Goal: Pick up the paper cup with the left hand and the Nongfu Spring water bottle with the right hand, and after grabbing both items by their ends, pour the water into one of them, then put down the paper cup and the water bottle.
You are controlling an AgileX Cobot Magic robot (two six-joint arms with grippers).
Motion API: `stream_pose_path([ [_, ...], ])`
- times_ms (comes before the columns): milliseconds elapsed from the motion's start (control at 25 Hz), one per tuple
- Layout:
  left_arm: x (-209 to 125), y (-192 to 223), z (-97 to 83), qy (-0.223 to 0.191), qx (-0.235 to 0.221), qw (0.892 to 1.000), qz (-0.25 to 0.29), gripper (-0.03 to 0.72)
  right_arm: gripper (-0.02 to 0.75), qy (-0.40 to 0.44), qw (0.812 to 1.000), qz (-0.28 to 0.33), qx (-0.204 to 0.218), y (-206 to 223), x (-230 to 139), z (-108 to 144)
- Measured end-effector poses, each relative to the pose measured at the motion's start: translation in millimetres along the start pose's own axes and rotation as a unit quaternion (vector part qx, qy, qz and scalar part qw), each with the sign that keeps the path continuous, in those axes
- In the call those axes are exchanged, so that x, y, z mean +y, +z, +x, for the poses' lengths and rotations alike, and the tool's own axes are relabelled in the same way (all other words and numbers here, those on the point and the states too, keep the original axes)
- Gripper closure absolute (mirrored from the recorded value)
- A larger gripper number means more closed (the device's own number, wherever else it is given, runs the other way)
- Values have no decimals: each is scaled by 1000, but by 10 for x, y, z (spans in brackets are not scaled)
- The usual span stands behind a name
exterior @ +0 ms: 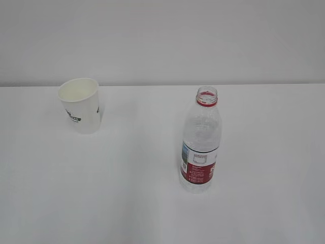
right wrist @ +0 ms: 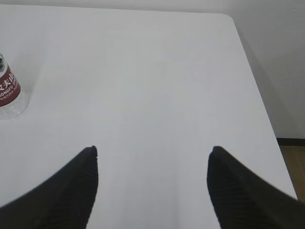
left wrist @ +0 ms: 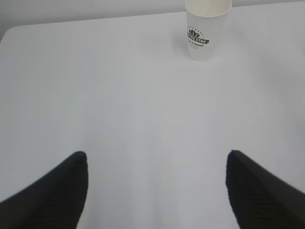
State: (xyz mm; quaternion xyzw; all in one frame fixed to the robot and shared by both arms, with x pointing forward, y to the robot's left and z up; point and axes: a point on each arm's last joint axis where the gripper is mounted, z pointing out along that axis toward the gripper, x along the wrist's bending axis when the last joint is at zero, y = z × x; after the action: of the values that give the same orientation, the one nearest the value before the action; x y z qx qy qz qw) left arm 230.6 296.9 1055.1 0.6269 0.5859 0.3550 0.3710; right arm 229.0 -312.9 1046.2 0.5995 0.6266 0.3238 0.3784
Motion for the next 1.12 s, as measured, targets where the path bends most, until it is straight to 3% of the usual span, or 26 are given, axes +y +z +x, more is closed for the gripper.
stream_pose_path([
  [1120,0,0,0,0,0,1000,0,93,202,0,1000,0,0,0,0,0],
])
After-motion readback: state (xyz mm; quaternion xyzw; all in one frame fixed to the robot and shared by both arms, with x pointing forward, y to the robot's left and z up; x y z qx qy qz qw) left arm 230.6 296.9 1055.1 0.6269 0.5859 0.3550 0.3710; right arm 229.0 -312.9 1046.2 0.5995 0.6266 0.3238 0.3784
